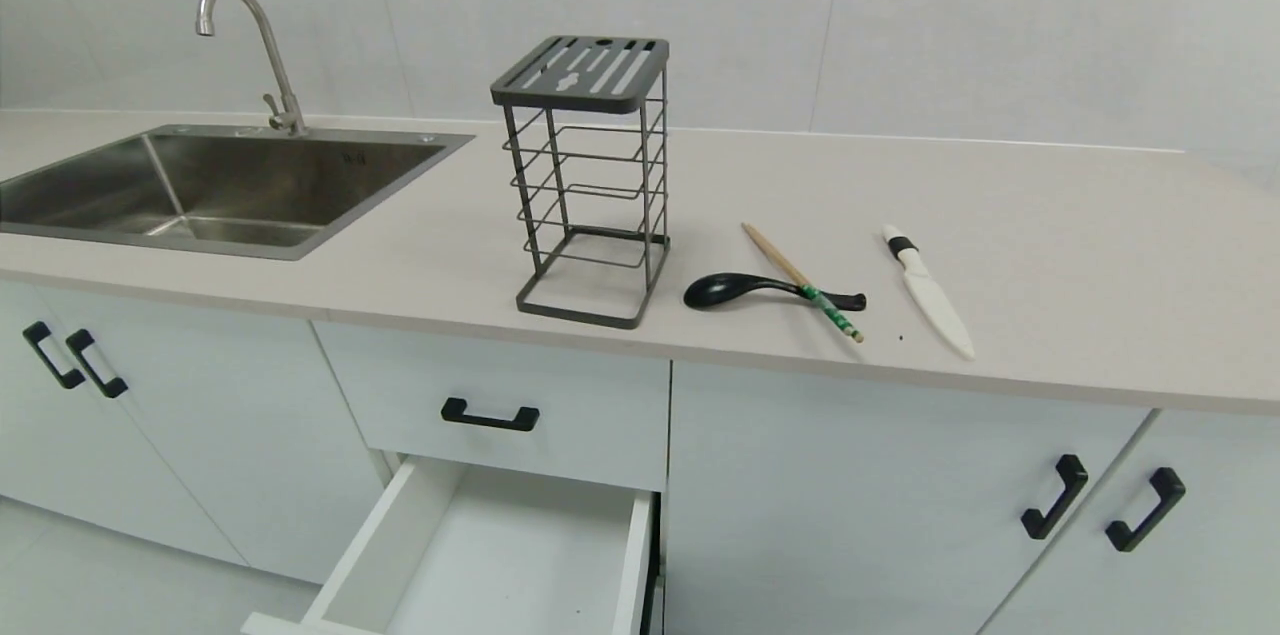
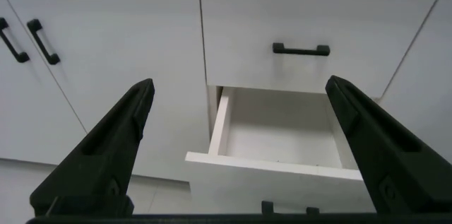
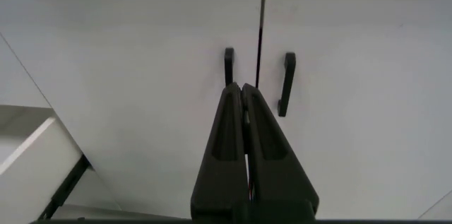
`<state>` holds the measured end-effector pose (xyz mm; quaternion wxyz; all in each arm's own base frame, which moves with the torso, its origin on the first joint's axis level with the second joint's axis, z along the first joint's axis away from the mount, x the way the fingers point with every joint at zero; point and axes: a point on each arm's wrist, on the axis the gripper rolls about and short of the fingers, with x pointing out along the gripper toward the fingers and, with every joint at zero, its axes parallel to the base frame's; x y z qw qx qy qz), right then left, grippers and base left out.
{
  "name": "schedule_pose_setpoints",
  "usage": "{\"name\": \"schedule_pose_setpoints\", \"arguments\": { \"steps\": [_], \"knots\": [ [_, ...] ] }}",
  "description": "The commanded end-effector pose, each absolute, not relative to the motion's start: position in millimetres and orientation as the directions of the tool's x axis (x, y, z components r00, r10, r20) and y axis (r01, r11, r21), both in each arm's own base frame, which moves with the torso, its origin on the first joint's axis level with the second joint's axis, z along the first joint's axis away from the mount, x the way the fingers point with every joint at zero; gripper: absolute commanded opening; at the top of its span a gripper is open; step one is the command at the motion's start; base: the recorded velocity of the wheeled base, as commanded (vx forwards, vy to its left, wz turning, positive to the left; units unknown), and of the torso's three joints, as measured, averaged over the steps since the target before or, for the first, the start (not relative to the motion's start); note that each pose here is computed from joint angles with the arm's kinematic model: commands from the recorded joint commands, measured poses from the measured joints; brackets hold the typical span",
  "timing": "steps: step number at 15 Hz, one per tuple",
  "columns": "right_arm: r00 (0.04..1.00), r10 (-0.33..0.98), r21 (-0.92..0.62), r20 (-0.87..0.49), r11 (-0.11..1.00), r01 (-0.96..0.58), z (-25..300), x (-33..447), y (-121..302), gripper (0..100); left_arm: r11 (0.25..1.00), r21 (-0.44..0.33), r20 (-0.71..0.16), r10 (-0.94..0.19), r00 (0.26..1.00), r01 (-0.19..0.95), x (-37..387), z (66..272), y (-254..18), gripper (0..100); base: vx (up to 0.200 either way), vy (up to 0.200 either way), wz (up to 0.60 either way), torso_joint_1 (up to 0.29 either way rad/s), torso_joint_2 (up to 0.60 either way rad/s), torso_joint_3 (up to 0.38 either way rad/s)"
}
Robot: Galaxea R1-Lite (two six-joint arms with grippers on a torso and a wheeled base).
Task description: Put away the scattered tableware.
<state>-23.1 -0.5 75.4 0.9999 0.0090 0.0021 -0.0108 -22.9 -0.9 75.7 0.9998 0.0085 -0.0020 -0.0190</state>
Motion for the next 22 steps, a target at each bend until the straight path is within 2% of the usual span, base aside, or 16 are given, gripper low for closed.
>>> {"name": "schedule_pose_setpoints", "arguments": {
  "steps": [1, 3, 15, 22],
  "knots": [
    [1.0, -0.021, 0.018, -0.005, 1.0, 0.022, 75.5, -23.0, -0.5, 0, 0.999, 0.015, 0.003, -0.037, 0.999, 0.037, -22.8, 75.8, -0.8, 100, 0.0, 0.0, 0.0, 0.061, -0.48, -0.217],
    [1.0, -0.021, 0.018, -0.005, 1.0, 0.022, 75.5, -23.0, -0.5, 0, 0.999, 0.008, 0.005, -0.035, 0.999, 0.035, -22.8, 76.0, -0.8, 100, 0.0, 0.0, 0.0, 0.107, -0.49, -0.22],
    [1.0, -0.021, 0.017, -0.006, 1.0, 0.022, 75.4, -23.0, -0.5, 0, 0.999, 0.008, 0.005, -0.04, 0.999, 0.04, -22.8, 76.0, -0.9, 100, 0.0, 0.0, 0.0, 0.313, -0.51, -0.247],
    [1.0, -0.021, 0.017, -0.006, 1.0, 0.022, 75.4, -23.0, -0.5, 0, 0.999, 0.006, 0.005, -0.04, 0.999, 0.04, -22.8, 76.0, -0.9, 100, 0.0, 0.0, 0.0, 0.042, -0.08, -0.04]
  ]
}}
